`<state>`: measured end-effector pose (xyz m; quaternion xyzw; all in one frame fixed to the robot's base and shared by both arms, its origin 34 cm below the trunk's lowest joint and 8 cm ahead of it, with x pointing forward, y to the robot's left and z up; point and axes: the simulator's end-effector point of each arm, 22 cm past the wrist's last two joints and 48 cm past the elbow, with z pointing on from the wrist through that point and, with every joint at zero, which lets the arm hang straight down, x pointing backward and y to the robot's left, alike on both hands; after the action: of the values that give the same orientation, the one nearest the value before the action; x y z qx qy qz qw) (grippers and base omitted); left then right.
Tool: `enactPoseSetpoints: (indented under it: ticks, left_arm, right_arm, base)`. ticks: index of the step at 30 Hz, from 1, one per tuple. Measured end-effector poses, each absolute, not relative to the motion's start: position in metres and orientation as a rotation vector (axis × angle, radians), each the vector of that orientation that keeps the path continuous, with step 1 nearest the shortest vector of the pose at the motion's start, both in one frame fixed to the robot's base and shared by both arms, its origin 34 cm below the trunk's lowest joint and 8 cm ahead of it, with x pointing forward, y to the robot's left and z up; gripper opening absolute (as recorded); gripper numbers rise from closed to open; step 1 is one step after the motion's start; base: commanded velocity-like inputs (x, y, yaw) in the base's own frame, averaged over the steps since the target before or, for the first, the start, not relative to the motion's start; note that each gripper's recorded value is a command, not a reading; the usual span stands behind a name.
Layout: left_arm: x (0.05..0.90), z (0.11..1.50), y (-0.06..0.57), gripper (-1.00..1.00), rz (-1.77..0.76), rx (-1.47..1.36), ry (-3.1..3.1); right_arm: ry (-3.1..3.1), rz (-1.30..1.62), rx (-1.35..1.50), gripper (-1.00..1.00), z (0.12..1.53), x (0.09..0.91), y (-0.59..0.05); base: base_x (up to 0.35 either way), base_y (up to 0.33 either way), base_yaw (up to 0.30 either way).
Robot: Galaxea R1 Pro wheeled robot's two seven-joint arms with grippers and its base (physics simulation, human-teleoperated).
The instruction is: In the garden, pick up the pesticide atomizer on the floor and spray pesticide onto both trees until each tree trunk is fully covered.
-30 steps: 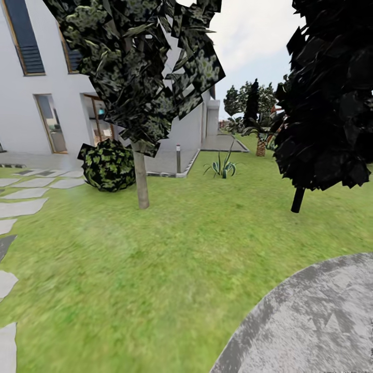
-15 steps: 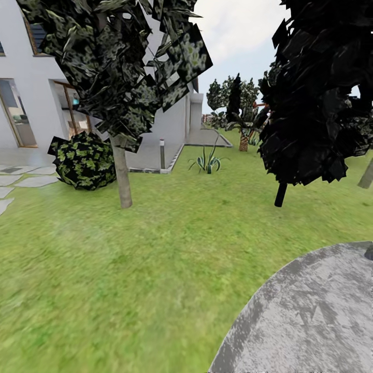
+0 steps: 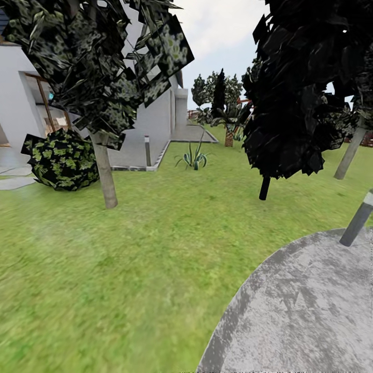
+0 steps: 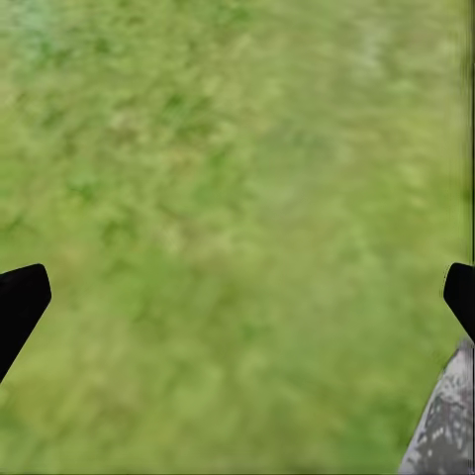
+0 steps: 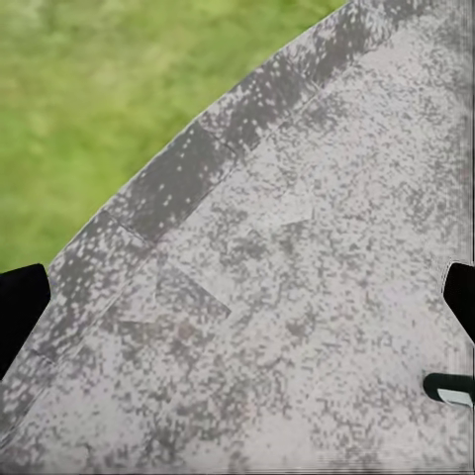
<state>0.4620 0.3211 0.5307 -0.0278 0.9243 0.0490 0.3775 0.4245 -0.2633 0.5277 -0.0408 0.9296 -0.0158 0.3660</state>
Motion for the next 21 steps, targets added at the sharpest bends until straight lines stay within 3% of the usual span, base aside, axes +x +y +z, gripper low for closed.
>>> enactPoseSetpoints:
  ticks: [10, 21]
  left_arm:
    - [0.4582, 0.5265, 0.3214, 1.00, 0.126, -0.073, 2.376]
    - [0.4533, 0.5217, 0.3217, 1.00, 0.128, -0.076, 2.392]
  right_arm:
    - [2.402, -0.039, -0.107, 1.00, 0.5240, 0.4208, -0.2629]
    - [2.416, -0.037, -0.108, 1.00, 0.5200, 0.4164, -0.2625]
  base:
    - [-0.017, 0.017, -0.192]
    - [-0.157, 0.222, -0.193]
